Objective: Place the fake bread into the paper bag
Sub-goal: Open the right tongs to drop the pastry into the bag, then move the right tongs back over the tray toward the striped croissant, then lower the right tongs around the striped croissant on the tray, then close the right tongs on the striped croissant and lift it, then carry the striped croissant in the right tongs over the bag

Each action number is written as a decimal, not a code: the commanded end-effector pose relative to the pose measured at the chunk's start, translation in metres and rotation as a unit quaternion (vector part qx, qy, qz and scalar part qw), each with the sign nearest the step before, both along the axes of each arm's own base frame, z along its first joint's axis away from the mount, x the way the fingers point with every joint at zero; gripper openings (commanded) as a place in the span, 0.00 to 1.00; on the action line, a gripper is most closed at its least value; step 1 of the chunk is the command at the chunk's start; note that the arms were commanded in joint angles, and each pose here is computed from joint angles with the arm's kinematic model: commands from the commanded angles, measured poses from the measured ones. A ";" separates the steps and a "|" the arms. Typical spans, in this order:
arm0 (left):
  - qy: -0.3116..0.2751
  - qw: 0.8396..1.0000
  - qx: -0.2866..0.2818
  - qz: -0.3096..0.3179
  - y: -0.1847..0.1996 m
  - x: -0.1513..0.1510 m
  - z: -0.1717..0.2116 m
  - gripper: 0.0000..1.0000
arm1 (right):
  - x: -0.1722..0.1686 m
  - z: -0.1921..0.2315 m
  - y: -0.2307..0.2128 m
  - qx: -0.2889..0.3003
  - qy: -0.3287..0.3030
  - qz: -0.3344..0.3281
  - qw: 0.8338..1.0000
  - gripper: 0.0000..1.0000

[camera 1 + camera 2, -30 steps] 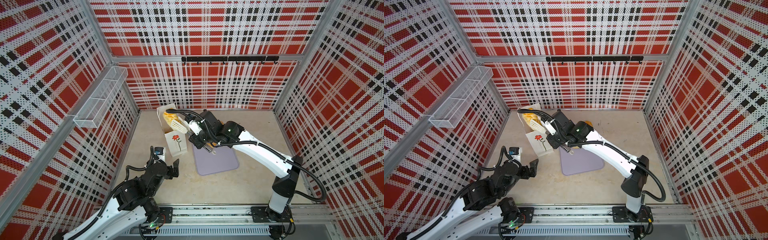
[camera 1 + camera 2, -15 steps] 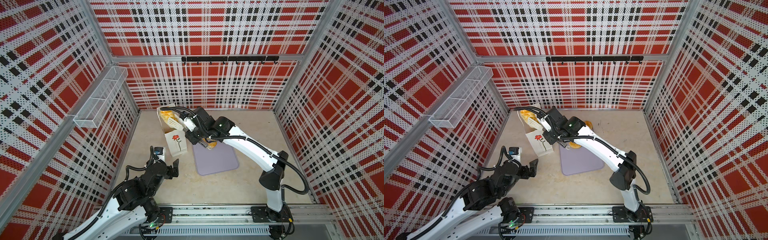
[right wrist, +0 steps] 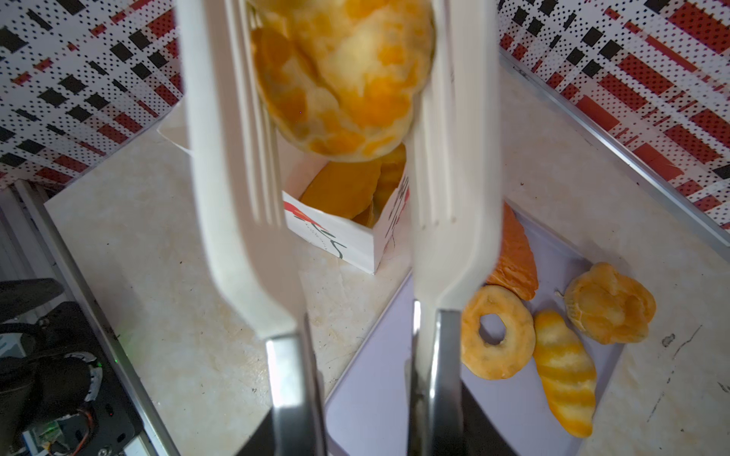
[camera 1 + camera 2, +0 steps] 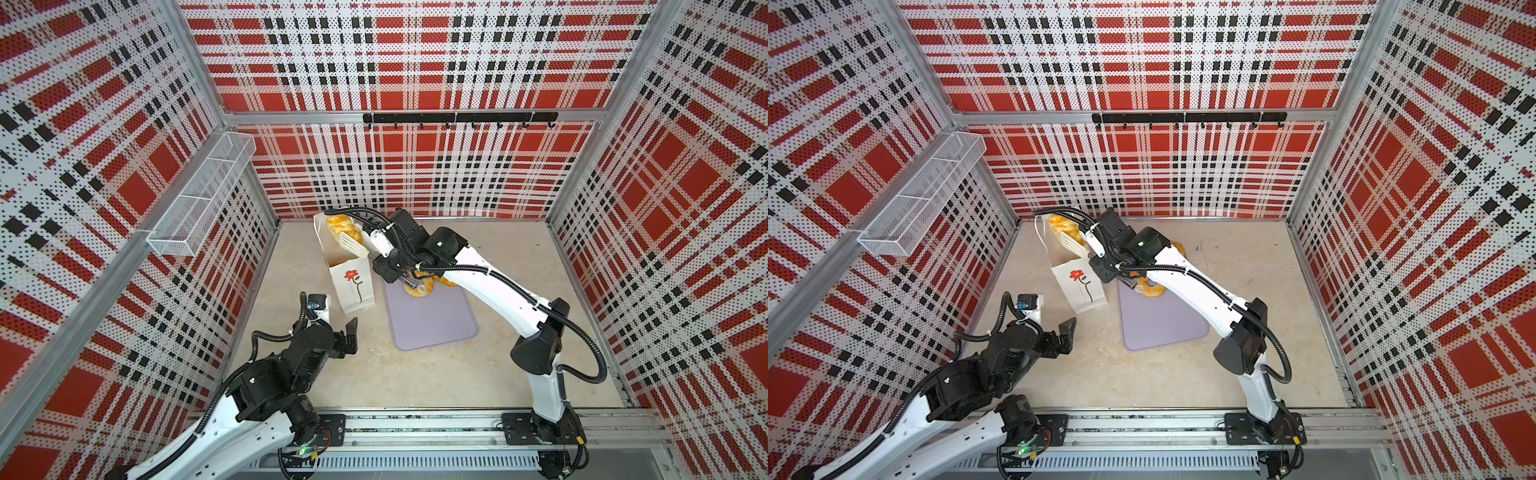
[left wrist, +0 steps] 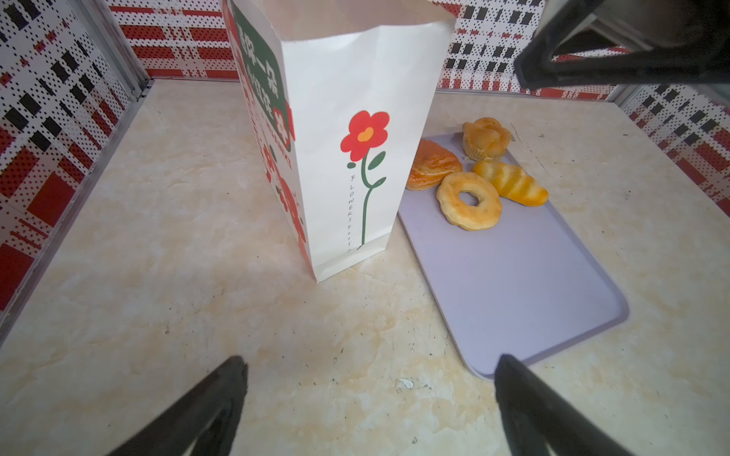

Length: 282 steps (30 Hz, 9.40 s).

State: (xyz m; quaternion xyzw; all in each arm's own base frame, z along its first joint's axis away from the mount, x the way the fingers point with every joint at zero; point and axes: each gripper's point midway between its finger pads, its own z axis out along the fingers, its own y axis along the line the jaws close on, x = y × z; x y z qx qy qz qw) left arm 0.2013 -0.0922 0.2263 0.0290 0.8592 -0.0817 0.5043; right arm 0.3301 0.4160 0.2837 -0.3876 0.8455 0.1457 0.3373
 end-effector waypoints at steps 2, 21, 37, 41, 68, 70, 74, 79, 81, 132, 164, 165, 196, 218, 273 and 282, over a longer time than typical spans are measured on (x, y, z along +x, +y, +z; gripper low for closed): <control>0.000 1.000 -0.007 0.009 0.004 0.000 0.001 0.99 | 0.009 0.018 0.006 0.017 -0.028 -0.001 0.999 0.56; 0.008 1.000 -0.021 -0.008 -0.013 -0.004 0.000 0.99 | -0.024 0.043 -0.068 0.006 -0.062 -0.043 0.997 0.58; -0.013 0.999 0.002 -0.038 -0.055 -0.002 -0.002 0.99 | -0.041 -0.025 -0.171 -0.034 -0.011 -0.150 0.988 0.57; -0.010 0.999 0.000 -0.053 -0.069 0.000 -0.002 0.99 | -0.042 -0.044 -0.196 -0.047 0.002 -0.175 0.983 0.57; 0.058 0.993 0.004 -0.101 -0.109 0.008 -0.037 0.99 | -0.013 -0.144 -0.270 -0.194 0.068 -0.211 0.956 0.57; 0.064 0.992 0.001 -0.105 -0.111 0.008 -0.040 0.99 | -0.007 -0.149 -0.275 -0.219 0.064 -0.208 0.951 0.56; 0.074 0.991 0.004 -0.111 -0.116 0.008 -0.045 0.99 | 0.001 -0.157 -0.278 -0.256 0.065 -0.198 0.944 0.55; 0.088 0.989 0.008 -0.118 -0.121 0.008 -0.052 0.99 | 0.015 -0.164 -0.280 -0.271 0.069 -0.192 0.941 0.55; 0.092 0.989 0.008 -0.118 -0.122 0.009 -0.053 0.99 | 0.019 -0.166 -0.279 -0.274 0.068 -0.188 0.941 0.55; 0.109 0.987 0.000 -0.120 -0.122 0.007 -0.067 0.99 | 0.027 -0.197 -0.255 -0.255 0.156 -0.178 0.937 0.52; 0.109 0.986 -0.003 -0.123 -0.126 0.007 -0.070 0.99 | -0.023 -0.190 -0.270 -0.281 0.169 -0.179 0.928 0.47; 0.110 0.986 -0.002 -0.123 -0.127 0.007 -0.070 0.99 | -0.021 -0.190 -0.270 -0.282 0.168 -0.180 0.927 0.49; 0.104 0.988 -0.005 -0.118 -0.121 0.005 -0.066 1.00 | -0.010 -0.209 -0.251 -0.294 0.192 -0.155 0.923 0.36; 0.080 0.990 -0.019 -0.110 -0.109 0.003 -0.049 0.99 | -0.036 -0.153 -0.258 -0.228 0.144 -0.177 0.947 0.27; -0.001 0.999 -0.020 0.029 0.009 -0.007 0.048 0.99 | -0.063 0.037 -0.022 0.070 -0.003 0.044 0.997 0.29; 0.013 0.999 -0.021 0.034 0.010 -0.002 0.036 0.99 | -0.037 0.041 0.003 0.072 -0.021 0.034 0.997 0.32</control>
